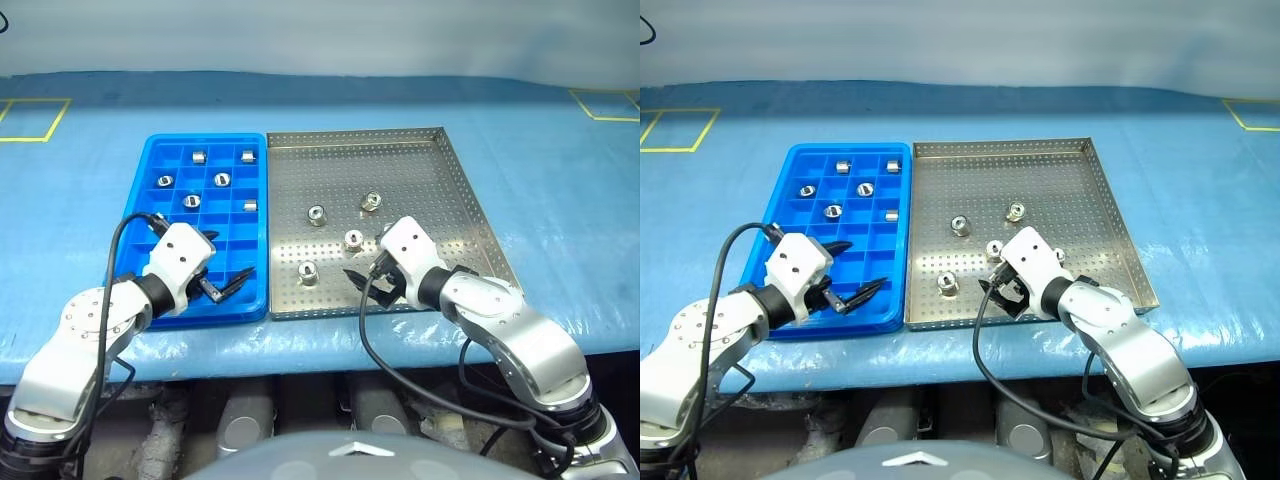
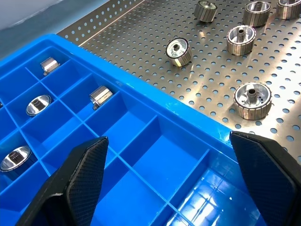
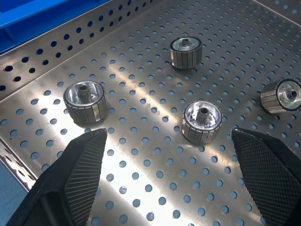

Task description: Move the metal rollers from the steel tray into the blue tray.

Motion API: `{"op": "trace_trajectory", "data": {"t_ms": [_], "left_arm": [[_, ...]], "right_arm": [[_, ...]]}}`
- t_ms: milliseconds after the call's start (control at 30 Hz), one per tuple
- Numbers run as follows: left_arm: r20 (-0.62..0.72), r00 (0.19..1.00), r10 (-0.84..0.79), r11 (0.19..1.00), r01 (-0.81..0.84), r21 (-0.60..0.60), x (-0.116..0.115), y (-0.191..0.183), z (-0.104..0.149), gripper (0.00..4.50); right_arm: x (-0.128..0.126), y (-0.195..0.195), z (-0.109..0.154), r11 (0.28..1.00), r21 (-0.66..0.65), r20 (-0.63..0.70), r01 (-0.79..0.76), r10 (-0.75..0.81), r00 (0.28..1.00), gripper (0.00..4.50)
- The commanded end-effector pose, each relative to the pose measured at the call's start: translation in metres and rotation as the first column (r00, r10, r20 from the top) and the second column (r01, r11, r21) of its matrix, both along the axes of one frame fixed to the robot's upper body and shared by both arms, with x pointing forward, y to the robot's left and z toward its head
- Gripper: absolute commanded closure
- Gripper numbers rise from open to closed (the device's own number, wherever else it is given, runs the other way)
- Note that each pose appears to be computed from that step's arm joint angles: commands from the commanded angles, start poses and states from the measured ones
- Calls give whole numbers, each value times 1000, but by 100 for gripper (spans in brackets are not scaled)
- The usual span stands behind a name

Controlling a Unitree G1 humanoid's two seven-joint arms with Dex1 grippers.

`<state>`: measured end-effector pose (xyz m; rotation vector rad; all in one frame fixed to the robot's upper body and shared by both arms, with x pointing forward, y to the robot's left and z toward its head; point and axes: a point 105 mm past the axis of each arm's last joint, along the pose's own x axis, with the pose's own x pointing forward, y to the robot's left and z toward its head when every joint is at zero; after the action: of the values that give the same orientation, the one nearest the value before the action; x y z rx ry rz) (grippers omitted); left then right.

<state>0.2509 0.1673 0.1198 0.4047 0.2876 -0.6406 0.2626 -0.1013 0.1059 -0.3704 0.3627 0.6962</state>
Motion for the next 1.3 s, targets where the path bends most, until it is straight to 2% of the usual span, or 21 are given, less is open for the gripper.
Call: {"op": "trace_trajectory", "data": {"t_ms": [33,367,500,567,667,833,1033,1133,1300], "left_arm": [[19,1000,15,1000,-15,7,1,2,3,0],[25,1000,0,1000,0,14,0,1,6,0],[110,991,-76,996,81,-41,5,-13,33,0],[137,982,-134,991,136,-6,10,-20,44,0],[162,966,-201,979,190,78,25,-24,59,0],[162,930,-329,939,304,163,65,-47,82,0],[26,899,-437,879,420,224,113,-78,56,0],[-50,900,-434,880,435,192,136,-97,35,0],[-114,898,-426,874,440,203,151,-110,12,0]], "right_arm": [[2,3,10,1000,8,51,-11,11,999,5],[2,4,10,1000,13,46,-9,8,999,5],[3,5,12,1000,23,50,-7,6,999,5],[4,5,13,1000,27,55,-3,2,998,5],[6,7,13,999,36,58,-2,0,998,5],[8,10,14,999,52,63,-1,-2,998,5],[9,10,15,997,72,81,30,-36,996,5],[7,10,15,993,97,85,62,-70,994,5],[4,9,14,990,109,86,91,-101,991,5]]}}
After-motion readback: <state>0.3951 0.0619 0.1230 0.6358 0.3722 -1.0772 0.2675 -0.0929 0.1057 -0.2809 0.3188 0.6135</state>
